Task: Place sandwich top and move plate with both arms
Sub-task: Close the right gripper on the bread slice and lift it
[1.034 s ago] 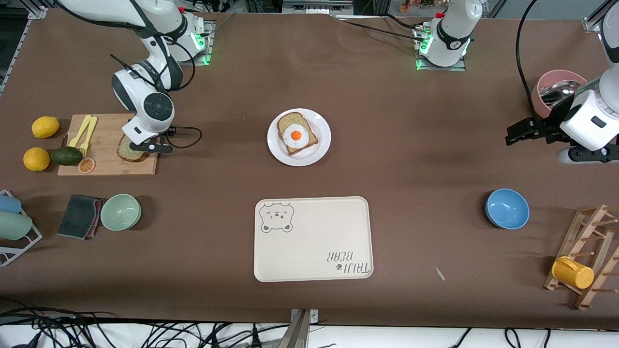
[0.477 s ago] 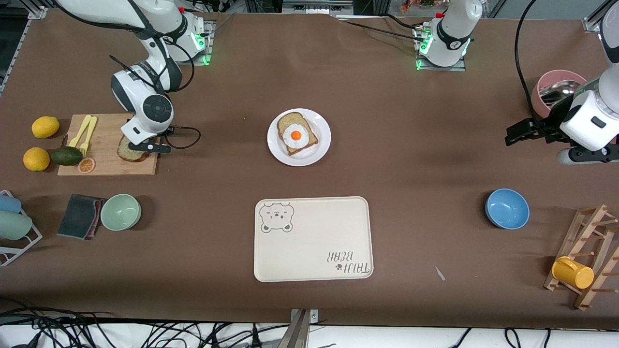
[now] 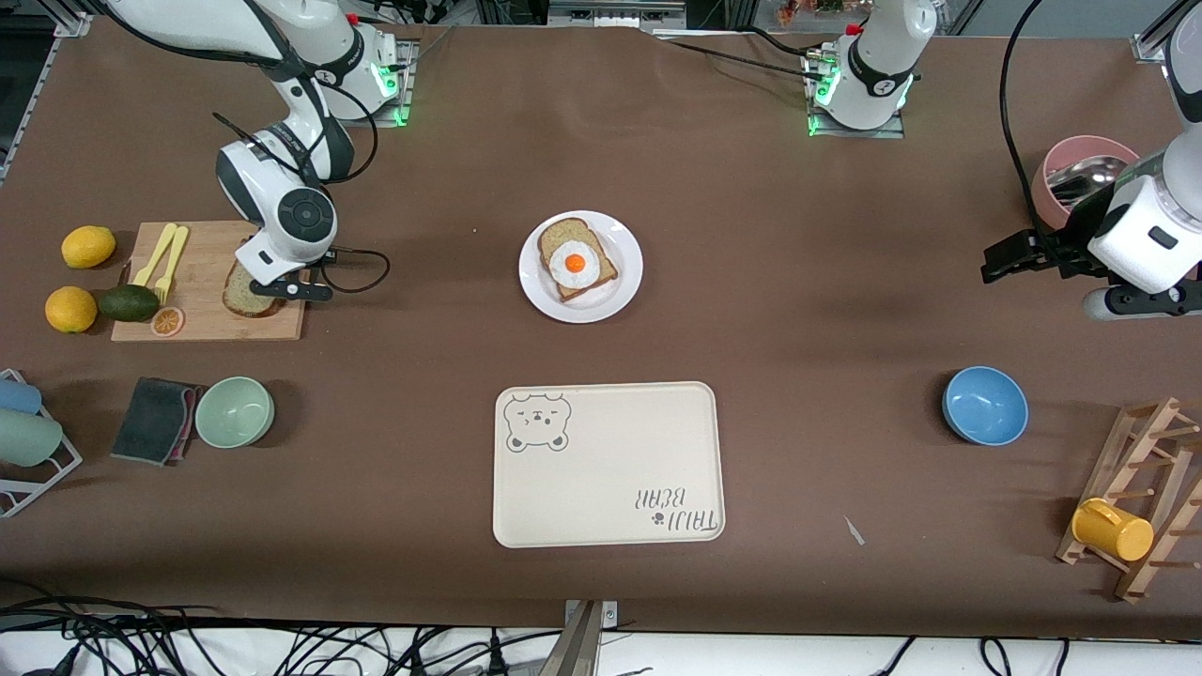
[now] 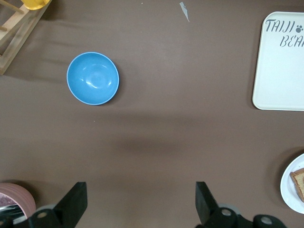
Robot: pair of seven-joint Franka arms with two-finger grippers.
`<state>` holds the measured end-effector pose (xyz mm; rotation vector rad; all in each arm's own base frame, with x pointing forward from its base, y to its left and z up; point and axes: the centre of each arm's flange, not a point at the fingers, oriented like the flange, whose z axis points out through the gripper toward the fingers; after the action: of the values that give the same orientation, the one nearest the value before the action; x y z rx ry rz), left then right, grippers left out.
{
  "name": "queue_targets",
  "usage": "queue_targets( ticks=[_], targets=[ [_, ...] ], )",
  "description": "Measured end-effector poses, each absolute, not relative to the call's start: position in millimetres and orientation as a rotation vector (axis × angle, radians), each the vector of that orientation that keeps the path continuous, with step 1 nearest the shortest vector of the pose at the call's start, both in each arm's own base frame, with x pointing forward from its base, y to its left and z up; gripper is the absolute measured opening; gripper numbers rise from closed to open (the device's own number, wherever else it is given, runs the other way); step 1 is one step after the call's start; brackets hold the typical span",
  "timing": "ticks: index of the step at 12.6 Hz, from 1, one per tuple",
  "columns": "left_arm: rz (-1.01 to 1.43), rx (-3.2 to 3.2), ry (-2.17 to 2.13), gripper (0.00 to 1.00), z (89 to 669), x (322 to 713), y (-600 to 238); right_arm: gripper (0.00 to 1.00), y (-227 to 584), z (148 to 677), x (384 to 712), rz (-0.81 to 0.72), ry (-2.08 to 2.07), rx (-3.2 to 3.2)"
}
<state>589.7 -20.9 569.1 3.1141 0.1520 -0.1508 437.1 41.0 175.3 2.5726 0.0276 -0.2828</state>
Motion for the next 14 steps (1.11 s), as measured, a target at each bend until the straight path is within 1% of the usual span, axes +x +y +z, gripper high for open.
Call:
queue_targets(
  ticks=[1, 2, 5, 6, 7, 8, 11, 14],
  targets=[
    [-0.151, 3.114, 0.155, 1.0, 569, 590, -20, 0.31, 41, 175, 438, -0.282, 0.026, 2.573],
    [-0.151, 3.114, 0.157, 1.0, 569, 590, -19, 0.21, 40, 175, 438, -0.284, 0.025, 2.572],
    [-0.155, 3.114, 0.157, 1.0, 568, 590, -19, 0.2, 40, 173, 439, -0.289, 0.024, 2.571],
    [-0.158, 3.114, 0.157, 1.0, 567, 591, -19, 0.15, 40, 173, 439, -0.291, 0.025, 2.569],
    [-0.159, 3.114, 0.158, 1.0, 566, 591, -19, 0.07, 40, 173, 439, -0.292, 0.023, 2.568],
    [-0.159, 3.113, 0.159, 1.0, 566, 591, -18, 0.05, 39, 173, 440, -0.293, 0.023, 2.567],
    [-0.159, 3.113, 0.159, 1.0, 565, 591, -18, 0.05, 39, 174, 441, -0.296, 0.018, 2.562],
    [-0.151, 3.113, 0.159, 1.0, 566, 592, -18, 0.04, 46, 191, 456, -0.336, -0.055, 2.536]
  ],
)
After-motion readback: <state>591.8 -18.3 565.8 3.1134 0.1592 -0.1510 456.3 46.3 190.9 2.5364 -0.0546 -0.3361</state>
